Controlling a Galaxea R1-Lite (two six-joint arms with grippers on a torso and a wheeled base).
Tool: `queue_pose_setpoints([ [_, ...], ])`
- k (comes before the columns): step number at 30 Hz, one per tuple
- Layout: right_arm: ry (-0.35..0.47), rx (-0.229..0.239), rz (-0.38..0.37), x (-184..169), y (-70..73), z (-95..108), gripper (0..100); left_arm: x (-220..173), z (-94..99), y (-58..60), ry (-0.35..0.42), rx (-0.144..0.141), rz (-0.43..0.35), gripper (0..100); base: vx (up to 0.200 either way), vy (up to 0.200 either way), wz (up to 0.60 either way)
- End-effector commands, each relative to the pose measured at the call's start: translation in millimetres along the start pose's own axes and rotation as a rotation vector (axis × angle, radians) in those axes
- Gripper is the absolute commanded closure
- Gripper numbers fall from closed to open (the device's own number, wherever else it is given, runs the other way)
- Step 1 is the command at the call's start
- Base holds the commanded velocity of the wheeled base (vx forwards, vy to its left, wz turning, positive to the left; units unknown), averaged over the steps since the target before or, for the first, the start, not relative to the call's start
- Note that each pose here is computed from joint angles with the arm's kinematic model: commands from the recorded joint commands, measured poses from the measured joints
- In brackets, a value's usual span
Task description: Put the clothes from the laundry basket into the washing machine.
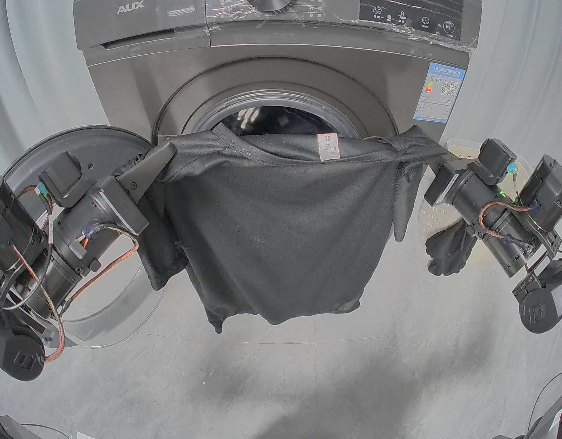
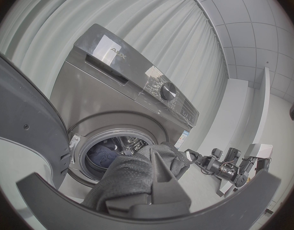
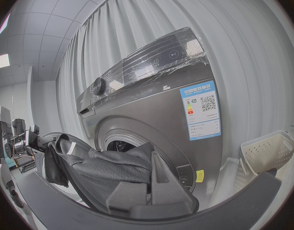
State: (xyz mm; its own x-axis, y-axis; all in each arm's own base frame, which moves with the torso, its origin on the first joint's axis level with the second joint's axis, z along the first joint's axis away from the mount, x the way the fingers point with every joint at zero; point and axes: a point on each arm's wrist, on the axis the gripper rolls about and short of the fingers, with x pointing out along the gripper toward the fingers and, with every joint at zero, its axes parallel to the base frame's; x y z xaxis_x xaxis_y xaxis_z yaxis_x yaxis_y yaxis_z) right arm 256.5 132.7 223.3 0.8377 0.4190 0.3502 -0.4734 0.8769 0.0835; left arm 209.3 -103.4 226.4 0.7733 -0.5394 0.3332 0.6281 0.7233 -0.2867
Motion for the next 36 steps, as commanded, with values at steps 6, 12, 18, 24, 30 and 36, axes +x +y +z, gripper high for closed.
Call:
queue_pose_setpoints([
  [6, -0.009, -0.005, -0.018, 1, -4.3, 2, 100, 1, -1.0, -8.2, 0.003, -0.011, -0.033, 100, 0.0, 0.0, 0.0],
  [12, 0.027, 0.001, -0.01, -6, -0.8, -2, 100, 3, -6.0, -25.2, 0.016, -0.026, -0.092, 100, 0.0, 0.0, 0.0],
  [18, 0.184, 0.016, 0.051, -10, 16.5, -46, 100, 24, -18.4, -42.0, 0.043, -0.05, -0.168, 100, 0.0, 0.0, 0.0],
  [24, 0.34, 0.02, 0.105, -15, 32.4, -93, 0, 42, -21.6, -42.1, 0.03, -0.049, -0.182, 100, 0.0, 0.0, 0.0],
  [30, 0.456, 0.011, 0.17, -13, 46.8, -138, 0, 52, -19.0, -47.1, 0.006, -0.052, -0.194, 100, 0.0, 0.0, 0.0],
  [36, 0.474, 0.02, 0.251, 5, 78.6, -179, 0, 52, -20.8, -49.7, 0.013, -0.057, -0.201, 100, 0.0, 0.0, 0.0],
])
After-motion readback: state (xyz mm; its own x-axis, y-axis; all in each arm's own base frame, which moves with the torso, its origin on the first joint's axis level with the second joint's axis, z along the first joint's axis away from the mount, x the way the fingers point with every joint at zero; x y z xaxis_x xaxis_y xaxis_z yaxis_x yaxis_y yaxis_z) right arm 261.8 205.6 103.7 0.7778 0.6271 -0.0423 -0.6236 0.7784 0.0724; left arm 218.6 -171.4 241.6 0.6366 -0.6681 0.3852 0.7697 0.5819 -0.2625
